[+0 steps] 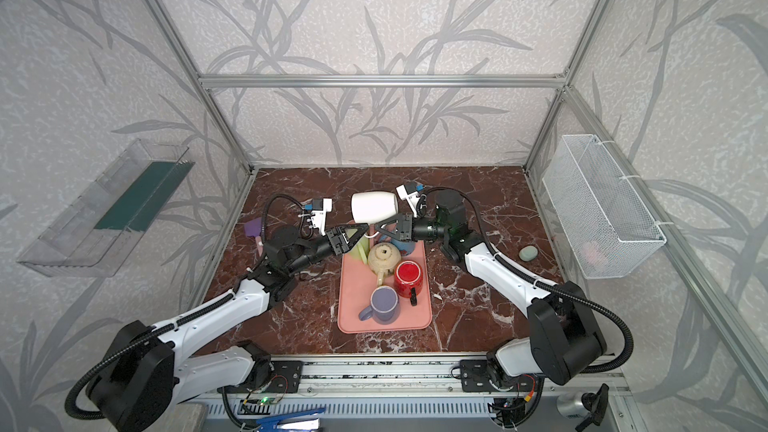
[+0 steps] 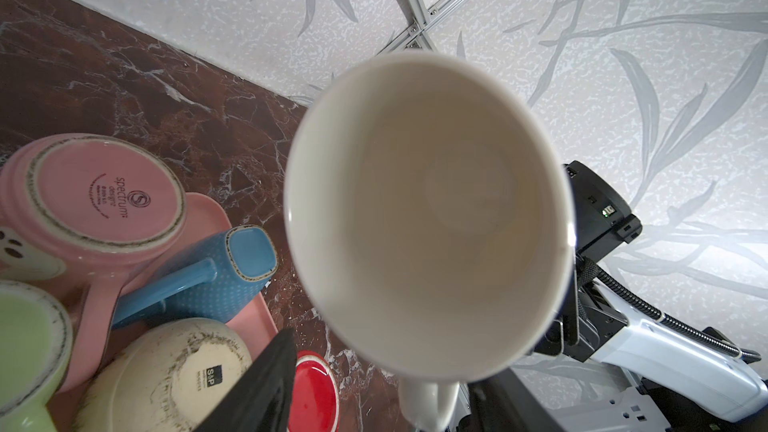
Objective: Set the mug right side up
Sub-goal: 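Close the left gripper on the white mug's rim while the right gripper holds it, then open the right gripper and draw it back while the left gripper holds the mug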
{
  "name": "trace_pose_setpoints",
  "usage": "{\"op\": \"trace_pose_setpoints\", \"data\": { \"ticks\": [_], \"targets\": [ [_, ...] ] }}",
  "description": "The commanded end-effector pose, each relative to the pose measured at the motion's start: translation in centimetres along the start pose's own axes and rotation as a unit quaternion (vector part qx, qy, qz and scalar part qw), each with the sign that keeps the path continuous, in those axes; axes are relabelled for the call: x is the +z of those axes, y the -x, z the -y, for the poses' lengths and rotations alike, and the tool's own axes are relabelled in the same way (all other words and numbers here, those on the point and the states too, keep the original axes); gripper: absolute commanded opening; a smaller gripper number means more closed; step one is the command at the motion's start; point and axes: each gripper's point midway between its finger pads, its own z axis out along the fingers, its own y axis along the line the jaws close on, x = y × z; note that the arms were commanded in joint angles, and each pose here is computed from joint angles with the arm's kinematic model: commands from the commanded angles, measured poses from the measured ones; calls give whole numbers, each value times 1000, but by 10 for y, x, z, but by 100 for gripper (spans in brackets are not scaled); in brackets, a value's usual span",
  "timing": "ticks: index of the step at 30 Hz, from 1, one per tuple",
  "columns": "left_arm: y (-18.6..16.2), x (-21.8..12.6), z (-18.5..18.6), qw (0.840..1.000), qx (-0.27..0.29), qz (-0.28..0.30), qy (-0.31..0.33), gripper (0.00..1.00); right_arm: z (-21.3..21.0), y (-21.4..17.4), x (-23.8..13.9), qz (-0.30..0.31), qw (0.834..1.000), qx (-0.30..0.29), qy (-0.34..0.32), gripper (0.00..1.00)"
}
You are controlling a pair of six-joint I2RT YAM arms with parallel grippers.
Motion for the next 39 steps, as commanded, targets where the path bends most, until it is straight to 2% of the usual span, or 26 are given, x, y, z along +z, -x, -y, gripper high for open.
{"op": "trace_pose_setpoints", "data": {
  "ticks": [1,14,15,16,17,27,34,39],
  "targets": [
    [14,5,24,999,21,19,-43,62,-41,17,-2,11,996,-66,64,0],
    [14,8,27,998,27,23,-56,62,-26,1,12,-14,997,-57,59,0],
    [14,8,27,998,-2,22,-58,62,-23,-1,13,-15,997,-56,56,0],
    [7,8,34,997,-18,-1,-78,26,-22,-2,13,-15,997,-56,54,0],
    [6,8,35,997,-19,-1,-81,17,-20,-3,14,-14,997,-56,52,0],
    [5,5,36,996,-21,2,-86,1,-11,-7,20,-18,997,-53,47,0],
    [3,1,31,997,-21,7,-73,0,-6,-8,22,-19,998,-50,44,0],
    [0,-2,23,998,-27,8,-55,0,-1,-8,22,-17,998,-48,39,19]
  ]
}}
